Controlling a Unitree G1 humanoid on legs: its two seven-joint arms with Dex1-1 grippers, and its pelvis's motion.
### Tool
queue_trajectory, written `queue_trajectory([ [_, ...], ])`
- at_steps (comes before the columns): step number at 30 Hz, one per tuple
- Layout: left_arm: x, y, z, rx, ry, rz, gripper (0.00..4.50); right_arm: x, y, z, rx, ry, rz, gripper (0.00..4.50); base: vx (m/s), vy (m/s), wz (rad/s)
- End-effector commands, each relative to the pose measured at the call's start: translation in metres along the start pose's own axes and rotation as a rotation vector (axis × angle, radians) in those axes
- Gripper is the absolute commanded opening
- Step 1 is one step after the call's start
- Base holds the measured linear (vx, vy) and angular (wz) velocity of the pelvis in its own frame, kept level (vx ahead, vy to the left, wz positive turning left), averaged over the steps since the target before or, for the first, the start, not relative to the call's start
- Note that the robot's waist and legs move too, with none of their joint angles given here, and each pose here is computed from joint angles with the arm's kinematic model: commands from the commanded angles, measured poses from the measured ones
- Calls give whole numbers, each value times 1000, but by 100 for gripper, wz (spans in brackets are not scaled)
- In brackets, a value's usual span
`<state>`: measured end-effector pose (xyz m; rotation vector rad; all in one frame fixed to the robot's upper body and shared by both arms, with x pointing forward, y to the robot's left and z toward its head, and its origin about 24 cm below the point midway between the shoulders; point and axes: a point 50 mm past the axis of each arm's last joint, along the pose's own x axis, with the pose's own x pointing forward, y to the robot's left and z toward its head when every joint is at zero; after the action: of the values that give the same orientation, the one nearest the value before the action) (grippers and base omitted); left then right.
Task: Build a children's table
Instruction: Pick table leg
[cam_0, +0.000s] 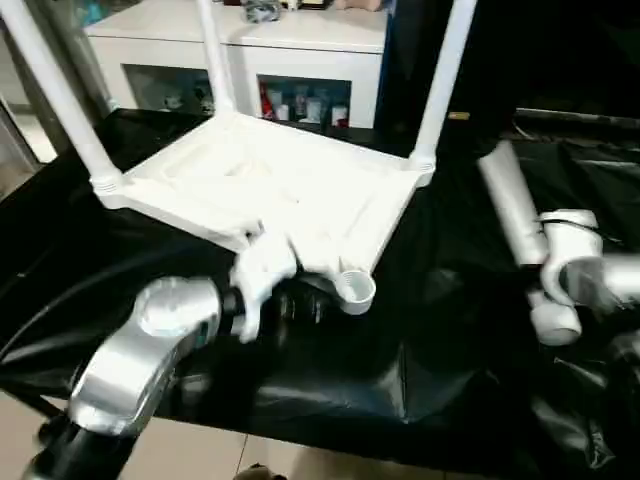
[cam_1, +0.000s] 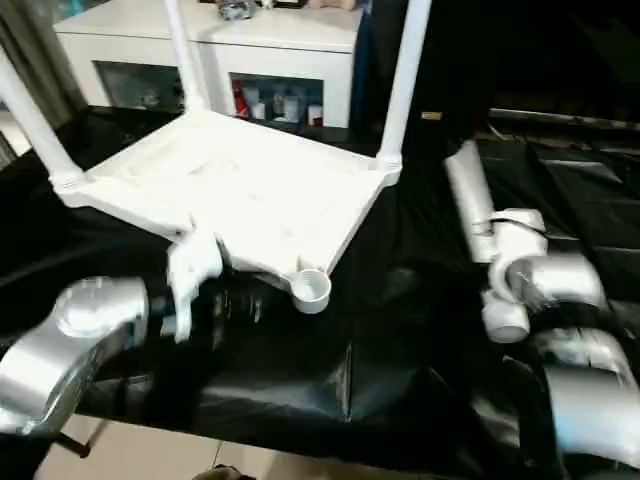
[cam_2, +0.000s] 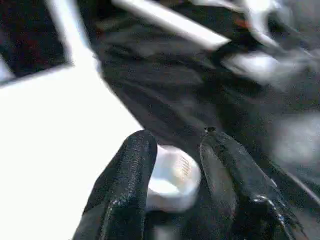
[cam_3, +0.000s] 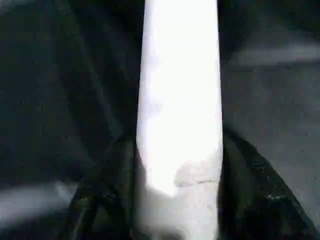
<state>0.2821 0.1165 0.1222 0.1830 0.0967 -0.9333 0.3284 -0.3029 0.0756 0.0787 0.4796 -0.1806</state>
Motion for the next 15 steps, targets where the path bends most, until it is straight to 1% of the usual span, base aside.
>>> queue_trajectory([
  [1, 8, 6, 7, -9, -34, 57, 188, -17, 6, 31, 100, -212, 106, 186, 0, 0, 0],
  [2, 10, 6, 8, -17, -43, 62, 188, -20, 8, 32, 119, -233, 136, 186, 0, 0, 0],
  [3, 20, 8, 16, -72, -93, 76, 216, -38, 21, 38, 199, -340, 328, 186, 0, 0, 0],
  [5, 27, 7, 24, -124, -141, 66, 223, -54, 33, 39, 224, -414, 498, 186, 0, 0, 0],
  [6, 33, 6, 33, -179, -183, 46, 223, -67, 41, 37, 232, -451, 630, 186, 0, 0, 0],
  [7, 40, 5, 43, -258, -232, 13, 234, -79, 48, 32, 247, -460, 747, 186, 0, 0, 0],
  [8, 45, 4, 50, -334, -263, -24, 248, -84, 52, 28, 245, -465, 807, 186, 0, 0, 0],
  [9, 46, 3, 52, -354, -272, -36, 261, -86, 53, 27, 244, -467, 824, 186, 0, 0, 0],
  [10, 50, 1, 58, -420, -298, -73, 266, -92, 56, 24, 242, -478, 870, 186, 0, 0, 0],
  [11, 56, -4, 74, -493, -365, -176, 276, -99, 62, 22, 241, -484, 953, 186, 0, 0, 0],
  [12, 58, -5, 80, -509, -387, -212, 287, -102, 64, 22, 246, -486, 983, 186, 0, 0, 0],
  [13, 60, -7, 88, -531, -416, -252, 287, -104, 67, 22, 241, -485, 1015, 186, 0, 0, 0],
  [15, 65, -10, 97, -563, -444, -298, 308, -109, 73, 24, 240, -485, 1059, 186, 0, 0, 0],
])
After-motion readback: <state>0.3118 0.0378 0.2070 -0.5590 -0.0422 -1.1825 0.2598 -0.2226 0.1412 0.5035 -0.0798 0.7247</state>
